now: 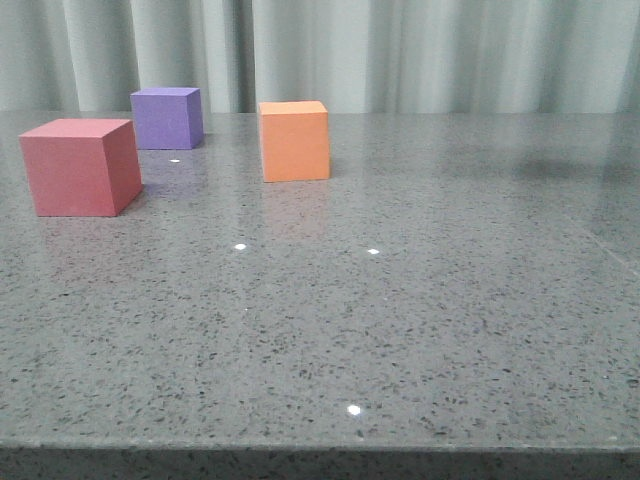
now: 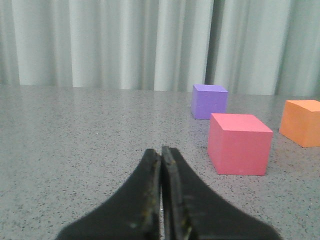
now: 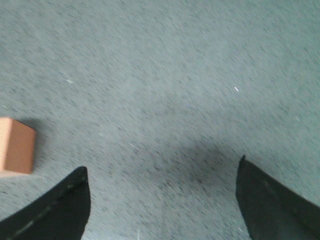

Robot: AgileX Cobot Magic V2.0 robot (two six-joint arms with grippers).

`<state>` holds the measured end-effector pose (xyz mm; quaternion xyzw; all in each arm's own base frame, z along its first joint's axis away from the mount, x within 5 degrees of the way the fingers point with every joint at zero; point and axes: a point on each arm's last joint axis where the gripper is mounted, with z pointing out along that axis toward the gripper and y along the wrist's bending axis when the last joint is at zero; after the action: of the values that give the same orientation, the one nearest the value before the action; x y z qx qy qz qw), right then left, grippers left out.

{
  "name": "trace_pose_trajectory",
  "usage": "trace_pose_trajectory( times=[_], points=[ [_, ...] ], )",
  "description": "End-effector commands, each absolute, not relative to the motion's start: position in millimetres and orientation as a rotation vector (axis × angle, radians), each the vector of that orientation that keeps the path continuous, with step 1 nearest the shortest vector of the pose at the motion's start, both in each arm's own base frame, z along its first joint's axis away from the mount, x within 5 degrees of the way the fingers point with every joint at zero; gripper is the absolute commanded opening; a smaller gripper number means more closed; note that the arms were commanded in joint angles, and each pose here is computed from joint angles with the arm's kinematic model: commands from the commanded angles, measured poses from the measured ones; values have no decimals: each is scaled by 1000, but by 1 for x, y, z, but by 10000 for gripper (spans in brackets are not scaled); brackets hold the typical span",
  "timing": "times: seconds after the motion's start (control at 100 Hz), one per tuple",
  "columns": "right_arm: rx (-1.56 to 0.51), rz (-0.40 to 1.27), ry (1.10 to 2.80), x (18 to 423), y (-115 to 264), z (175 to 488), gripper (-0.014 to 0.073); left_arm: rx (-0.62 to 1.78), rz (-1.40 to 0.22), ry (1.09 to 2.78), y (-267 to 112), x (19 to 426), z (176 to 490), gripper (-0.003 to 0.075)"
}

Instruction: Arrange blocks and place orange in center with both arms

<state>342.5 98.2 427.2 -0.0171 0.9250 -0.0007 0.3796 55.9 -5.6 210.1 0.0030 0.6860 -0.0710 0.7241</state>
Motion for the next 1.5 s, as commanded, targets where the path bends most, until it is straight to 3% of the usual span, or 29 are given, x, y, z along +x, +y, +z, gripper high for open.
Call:
trace_pose_trajectory(
  times=[0.0, 0.36, 0.8, 0.97, 1.29, 1.49],
  points=[
    [-31, 8, 2225, 317, 78, 444, 595, 4, -172, 1433, -6, 54, 205, -20],
    [49, -17, 2107, 210, 20, 404, 595, 4, -172, 1433, -6, 54, 205, -20],
    [39, 37, 1858, 86, 0, 347, 595, 4, -172, 1433, -6, 54, 205, -20],
    [21, 47, 1787, 72, -1, 328, 595, 4, -172, 1433, -6, 54, 205, -20],
    [-75, 128, 1565, 85, 11, 309, 595, 4, -172, 1433, -6, 54, 205, -20],
    [-93, 116, 1569, 87, 11, 302, 561, 4, -172, 1433, -6, 54, 205, -20]
  ],
)
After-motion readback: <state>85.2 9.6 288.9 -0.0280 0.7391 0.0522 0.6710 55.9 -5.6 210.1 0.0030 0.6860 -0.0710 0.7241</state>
